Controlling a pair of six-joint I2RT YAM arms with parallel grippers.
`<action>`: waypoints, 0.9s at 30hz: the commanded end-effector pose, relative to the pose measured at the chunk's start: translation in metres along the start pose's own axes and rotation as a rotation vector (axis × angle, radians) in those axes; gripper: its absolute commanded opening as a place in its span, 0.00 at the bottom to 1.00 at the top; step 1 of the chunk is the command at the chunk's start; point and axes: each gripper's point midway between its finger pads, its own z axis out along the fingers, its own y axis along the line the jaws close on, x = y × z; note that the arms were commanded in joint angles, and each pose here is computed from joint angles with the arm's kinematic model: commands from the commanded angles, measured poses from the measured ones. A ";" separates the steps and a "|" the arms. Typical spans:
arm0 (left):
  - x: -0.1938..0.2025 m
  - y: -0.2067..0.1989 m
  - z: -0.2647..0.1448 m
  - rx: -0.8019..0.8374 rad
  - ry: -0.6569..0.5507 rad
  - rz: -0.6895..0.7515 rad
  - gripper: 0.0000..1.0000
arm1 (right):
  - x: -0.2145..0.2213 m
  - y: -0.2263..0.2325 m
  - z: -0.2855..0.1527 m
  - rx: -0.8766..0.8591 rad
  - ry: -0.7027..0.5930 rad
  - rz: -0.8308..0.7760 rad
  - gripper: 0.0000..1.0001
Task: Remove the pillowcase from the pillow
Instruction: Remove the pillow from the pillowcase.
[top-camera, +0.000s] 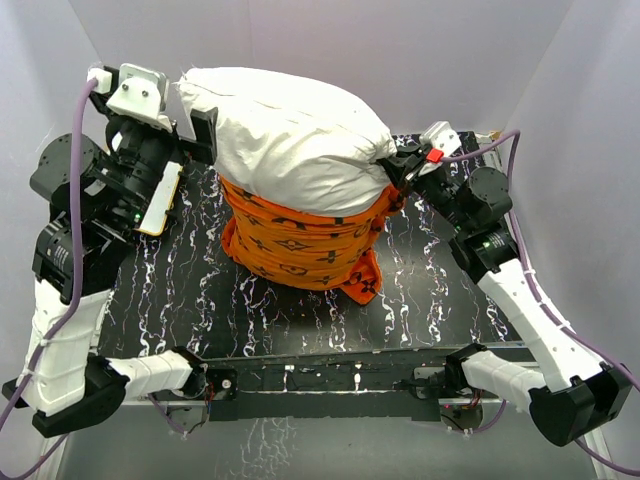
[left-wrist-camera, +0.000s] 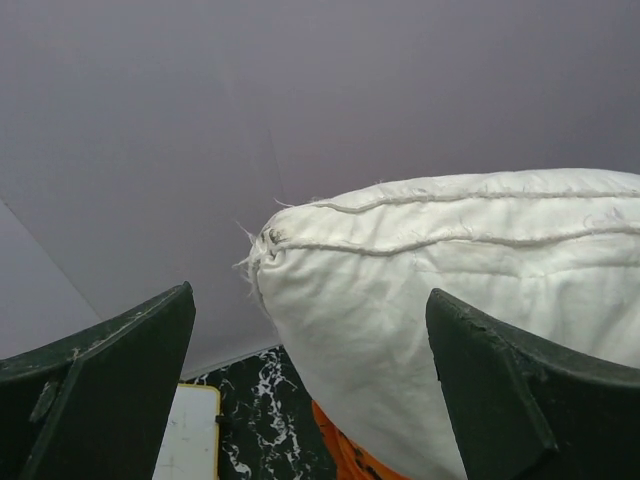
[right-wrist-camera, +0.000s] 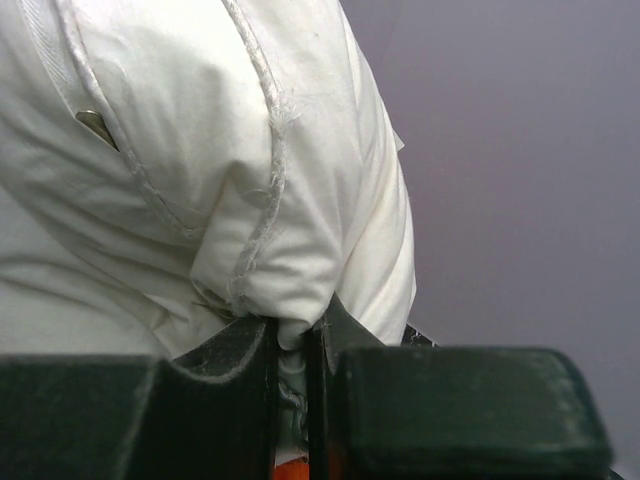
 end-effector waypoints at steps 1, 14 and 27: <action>0.033 -0.026 0.015 0.053 0.127 -0.111 0.97 | 0.040 0.009 -0.010 -0.018 0.135 0.037 0.08; 0.102 -0.091 0.041 0.768 0.431 -0.616 0.43 | 0.028 -0.007 -0.030 0.094 0.177 0.033 0.24; 0.074 -0.119 0.062 0.842 0.215 -0.581 0.00 | -0.176 -0.013 0.005 -0.045 -0.145 0.062 0.98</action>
